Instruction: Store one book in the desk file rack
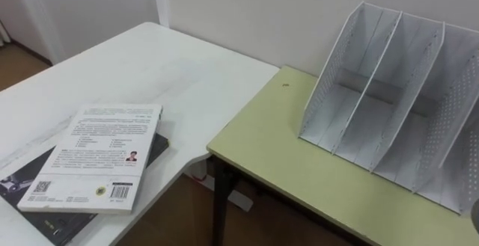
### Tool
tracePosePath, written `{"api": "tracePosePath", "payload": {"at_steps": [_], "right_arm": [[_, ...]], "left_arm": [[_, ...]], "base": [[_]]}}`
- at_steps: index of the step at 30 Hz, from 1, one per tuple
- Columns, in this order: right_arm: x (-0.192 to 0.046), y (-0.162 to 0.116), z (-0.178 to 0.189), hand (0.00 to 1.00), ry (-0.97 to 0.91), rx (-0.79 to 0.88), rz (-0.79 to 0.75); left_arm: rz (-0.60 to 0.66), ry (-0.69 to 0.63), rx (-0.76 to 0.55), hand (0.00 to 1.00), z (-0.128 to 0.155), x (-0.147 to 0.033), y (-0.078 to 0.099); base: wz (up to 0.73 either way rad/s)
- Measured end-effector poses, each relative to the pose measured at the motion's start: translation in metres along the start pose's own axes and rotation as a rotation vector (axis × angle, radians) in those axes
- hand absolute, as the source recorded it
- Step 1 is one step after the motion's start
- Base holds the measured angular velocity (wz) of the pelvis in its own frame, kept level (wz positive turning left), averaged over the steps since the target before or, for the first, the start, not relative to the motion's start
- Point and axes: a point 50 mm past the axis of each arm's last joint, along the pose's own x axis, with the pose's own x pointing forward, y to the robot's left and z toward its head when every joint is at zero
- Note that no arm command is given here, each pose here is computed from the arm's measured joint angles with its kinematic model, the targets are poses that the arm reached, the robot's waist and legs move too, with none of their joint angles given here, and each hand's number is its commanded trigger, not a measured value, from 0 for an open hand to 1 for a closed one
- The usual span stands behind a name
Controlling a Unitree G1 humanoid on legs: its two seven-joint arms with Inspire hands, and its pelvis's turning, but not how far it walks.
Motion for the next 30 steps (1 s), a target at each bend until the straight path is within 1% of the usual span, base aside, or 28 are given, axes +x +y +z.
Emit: {"api": "tracePosePath", "payload": {"at_steps": [5,10,20,30], "right_arm": [[0.006,0.007,-0.001,1.00,0.004,0.009,-0.007],[0.006,0.008,-0.002,1.00,0.008,0.007,-0.003],[0.017,0.021,0.005,1.00,-0.013,0.053,-0.007],[0.017,0.021,0.000,1.00,0.020,0.061,-0.011]], "left_arm": [[0.009,0.000,0.008,0.00,0.001,0.001,0.000],[0.011,0.000,0.027,0.00,0.004,0.002,-0.002],[0.019,-0.001,0.023,0.00,0.004,0.002,-0.002],[0.015,-0.005,0.006,0.00,0.003,0.003,-0.004]], "base": [[0.00],[0.05],[0.01],[0.01]]}}
